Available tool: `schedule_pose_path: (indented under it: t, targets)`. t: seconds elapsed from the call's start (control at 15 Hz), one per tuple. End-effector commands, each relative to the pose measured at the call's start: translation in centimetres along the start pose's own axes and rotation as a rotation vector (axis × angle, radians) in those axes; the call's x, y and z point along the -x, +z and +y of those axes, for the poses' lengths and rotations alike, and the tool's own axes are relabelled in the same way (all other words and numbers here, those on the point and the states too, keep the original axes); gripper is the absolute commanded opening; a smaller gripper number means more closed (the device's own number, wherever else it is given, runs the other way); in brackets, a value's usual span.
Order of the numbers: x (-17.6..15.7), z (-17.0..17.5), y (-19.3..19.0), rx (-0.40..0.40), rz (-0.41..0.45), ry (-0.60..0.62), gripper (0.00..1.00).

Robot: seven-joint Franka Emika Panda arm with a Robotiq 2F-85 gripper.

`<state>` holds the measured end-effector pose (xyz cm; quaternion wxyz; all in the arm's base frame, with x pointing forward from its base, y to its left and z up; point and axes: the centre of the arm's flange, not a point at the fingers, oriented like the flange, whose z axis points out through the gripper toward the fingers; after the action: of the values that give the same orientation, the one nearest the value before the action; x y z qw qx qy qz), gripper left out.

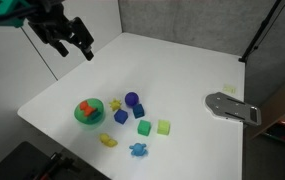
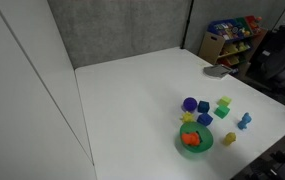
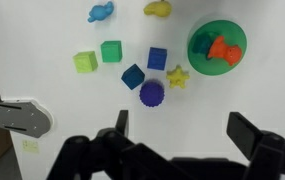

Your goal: Move the yellow object to the right

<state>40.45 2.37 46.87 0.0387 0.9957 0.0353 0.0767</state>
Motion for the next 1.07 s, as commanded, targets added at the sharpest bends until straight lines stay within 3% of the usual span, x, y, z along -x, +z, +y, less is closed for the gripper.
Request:
schedule_pose_path:
  t: [0.0,0.47,0.67,1.0]
  targets:
    - [-5.6,-0.9,1.2,-0.098,-0.053,-0.026,1.0]
    - [-11.7,-4.2,9.3,-0.241,-0.171,-0.075,1.0]
    - [-13.2,-4.8,13.1,-0.209,-0.202,-0.061,1.0]
    - [-13.6,-5.8,19.1,-0.147,-0.155,-0.043,1.0]
